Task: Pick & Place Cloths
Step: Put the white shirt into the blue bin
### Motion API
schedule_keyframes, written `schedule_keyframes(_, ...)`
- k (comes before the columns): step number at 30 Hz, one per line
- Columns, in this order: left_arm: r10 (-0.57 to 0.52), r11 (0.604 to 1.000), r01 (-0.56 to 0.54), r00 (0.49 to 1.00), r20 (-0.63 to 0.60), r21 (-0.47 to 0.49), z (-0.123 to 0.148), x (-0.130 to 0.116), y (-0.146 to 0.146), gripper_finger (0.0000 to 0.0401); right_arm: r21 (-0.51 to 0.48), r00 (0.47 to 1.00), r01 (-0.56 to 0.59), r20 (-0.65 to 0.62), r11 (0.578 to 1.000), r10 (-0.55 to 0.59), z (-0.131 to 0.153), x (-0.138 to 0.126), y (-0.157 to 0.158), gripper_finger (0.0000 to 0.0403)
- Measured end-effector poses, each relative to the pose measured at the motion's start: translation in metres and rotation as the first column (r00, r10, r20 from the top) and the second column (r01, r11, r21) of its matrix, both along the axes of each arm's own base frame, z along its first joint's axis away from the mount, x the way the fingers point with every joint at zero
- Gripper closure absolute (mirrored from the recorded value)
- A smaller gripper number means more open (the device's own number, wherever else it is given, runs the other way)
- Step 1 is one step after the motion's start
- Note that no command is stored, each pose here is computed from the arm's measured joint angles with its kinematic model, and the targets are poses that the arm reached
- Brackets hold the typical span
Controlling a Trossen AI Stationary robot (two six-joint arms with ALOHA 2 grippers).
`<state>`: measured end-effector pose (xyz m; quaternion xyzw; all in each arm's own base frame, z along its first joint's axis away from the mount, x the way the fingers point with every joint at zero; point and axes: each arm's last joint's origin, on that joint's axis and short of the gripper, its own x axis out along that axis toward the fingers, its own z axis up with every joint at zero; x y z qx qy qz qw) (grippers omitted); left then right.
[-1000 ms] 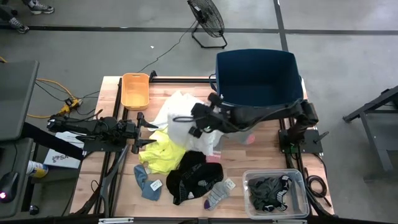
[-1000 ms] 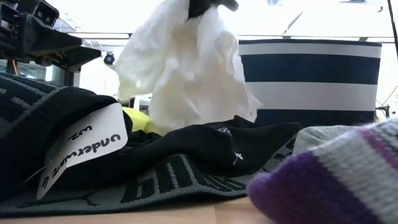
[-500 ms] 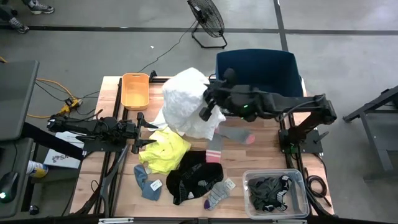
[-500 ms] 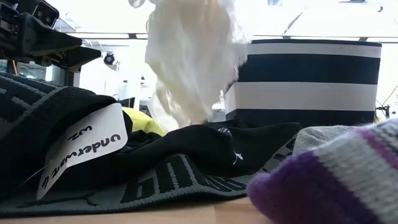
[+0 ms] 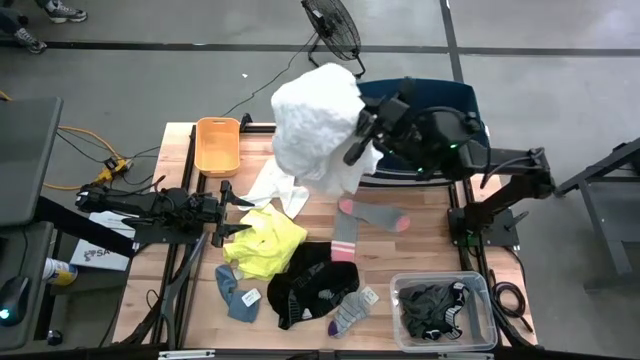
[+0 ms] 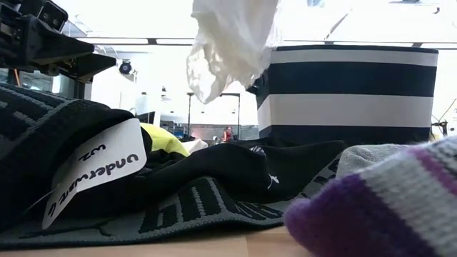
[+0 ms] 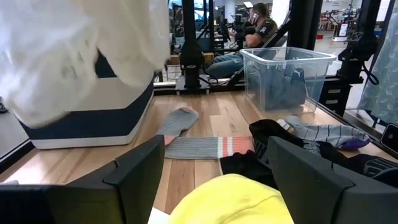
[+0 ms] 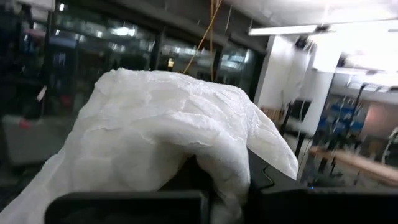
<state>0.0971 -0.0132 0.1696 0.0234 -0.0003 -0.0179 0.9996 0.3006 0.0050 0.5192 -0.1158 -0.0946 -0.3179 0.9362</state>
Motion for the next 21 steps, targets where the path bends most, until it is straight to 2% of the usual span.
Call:
schedule_keyframes(7, 0.000, 1.000, 0.000, 1.000, 0.000, 0.000, 0.000, 0.000, 0.000, 0.0120, -0.127, 0.985, 0.071, 0.164, 0.989, -0.050, 0.030, -0.027, -0.002, 0.0383)
schedule_keyframes(12, 0.000, 1.000, 0.000, 1.000, 0.000, 0.000, 0.000, 0.000, 0.000, 0.0120, -0.192, 0.966, 0.154, 0.238, 0.969, -0.107, 0.044, -0.043, -0.003, 0.0383)
schedule_keyframes(17, 0.000, 1.000, 0.000, 1.000, -0.001, 0.000, 0.000, 0.000, 0.000, 0.0120, -0.211, 0.940, 0.247, 0.291, 0.946, -0.180, 0.055, -0.060, -0.005, 0.0383)
schedule_keyframes(21, 0.000, 1.000, 0.000, 1.000, -0.001, 0.000, 0.000, 0.000, 0.000, 0.0120, -0.188, 0.916, 0.349, 0.273, 0.918, -0.293, 0.058, -0.071, -0.008, 0.0383)
